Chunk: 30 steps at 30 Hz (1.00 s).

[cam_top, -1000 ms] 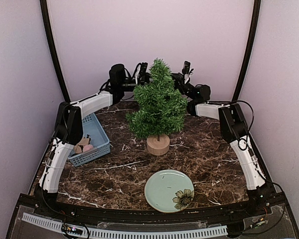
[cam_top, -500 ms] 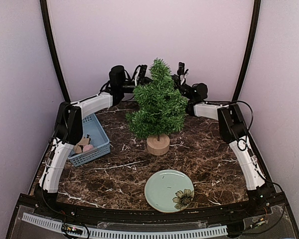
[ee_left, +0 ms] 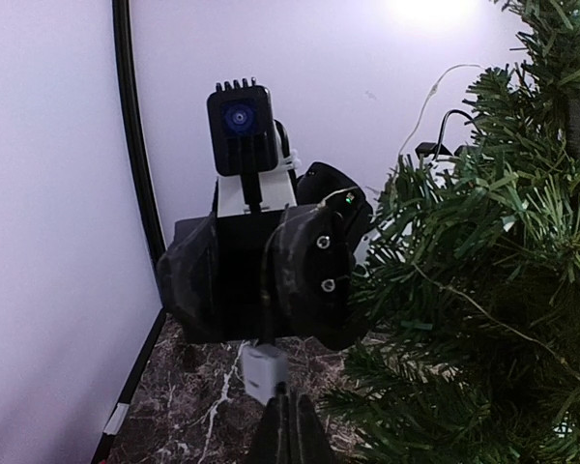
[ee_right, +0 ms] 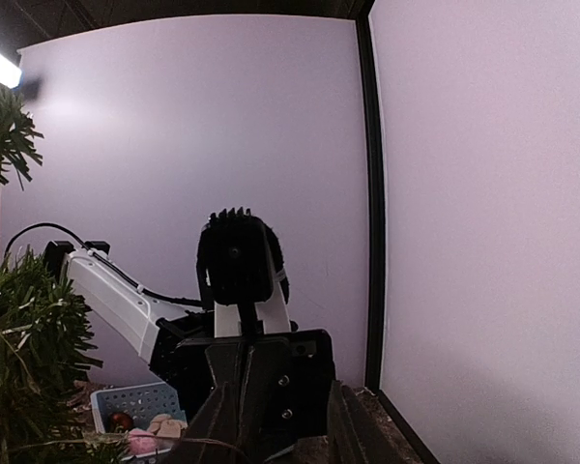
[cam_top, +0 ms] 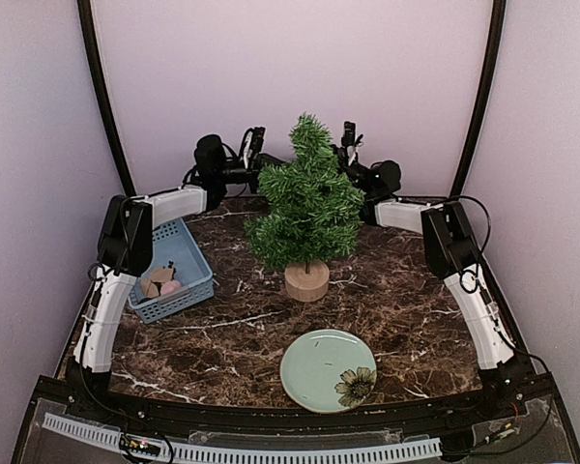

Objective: Decorate the small christmas tree

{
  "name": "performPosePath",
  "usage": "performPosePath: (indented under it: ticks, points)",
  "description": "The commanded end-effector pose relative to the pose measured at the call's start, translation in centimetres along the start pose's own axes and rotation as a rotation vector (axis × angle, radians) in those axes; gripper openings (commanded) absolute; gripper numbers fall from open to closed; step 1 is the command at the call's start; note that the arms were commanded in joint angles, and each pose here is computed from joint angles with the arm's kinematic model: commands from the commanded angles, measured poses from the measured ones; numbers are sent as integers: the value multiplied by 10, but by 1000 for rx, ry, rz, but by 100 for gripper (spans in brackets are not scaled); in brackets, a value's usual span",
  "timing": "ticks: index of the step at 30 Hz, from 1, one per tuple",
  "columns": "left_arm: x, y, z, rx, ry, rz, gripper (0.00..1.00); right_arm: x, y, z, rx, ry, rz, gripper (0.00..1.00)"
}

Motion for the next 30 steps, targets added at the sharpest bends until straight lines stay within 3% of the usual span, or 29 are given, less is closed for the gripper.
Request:
performPosePath:
  ticks: [1,7,16,19,23,28,30]
  points:
    - [-29,-4,-61,-63,129,2,0,5,8,-24,-28,-54,-22,42]
    - [-33,-5,-73,-86,153,-26,0,7,5,-23,-3,-64,-22,49]
    - [-42,-8,-92,-113,207,-63,0,10,0,-29,7,-82,-15,71]
    - [-45,-9,-96,-124,227,-85,0,11,-2,-29,13,-89,-10,73]
    - [-47,-10,-102,-132,249,-108,0,10,-5,-32,16,-102,-1,71]
    - [-45,-11,-104,-136,246,-140,0,8,-7,-38,11,-118,10,46]
    - [-43,-11,-103,-134,235,-157,0,7,-8,-40,9,-120,21,42]
Point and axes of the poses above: each gripper's point midway between its finger pads, its own y axis out along the fingers, its own x axis along the line the jaws close on, z = x × y, the point moved 9 cm from there along -y, back along the fingers, and after that the axes turned 15 degrees about -y, right-handed, at the moved point
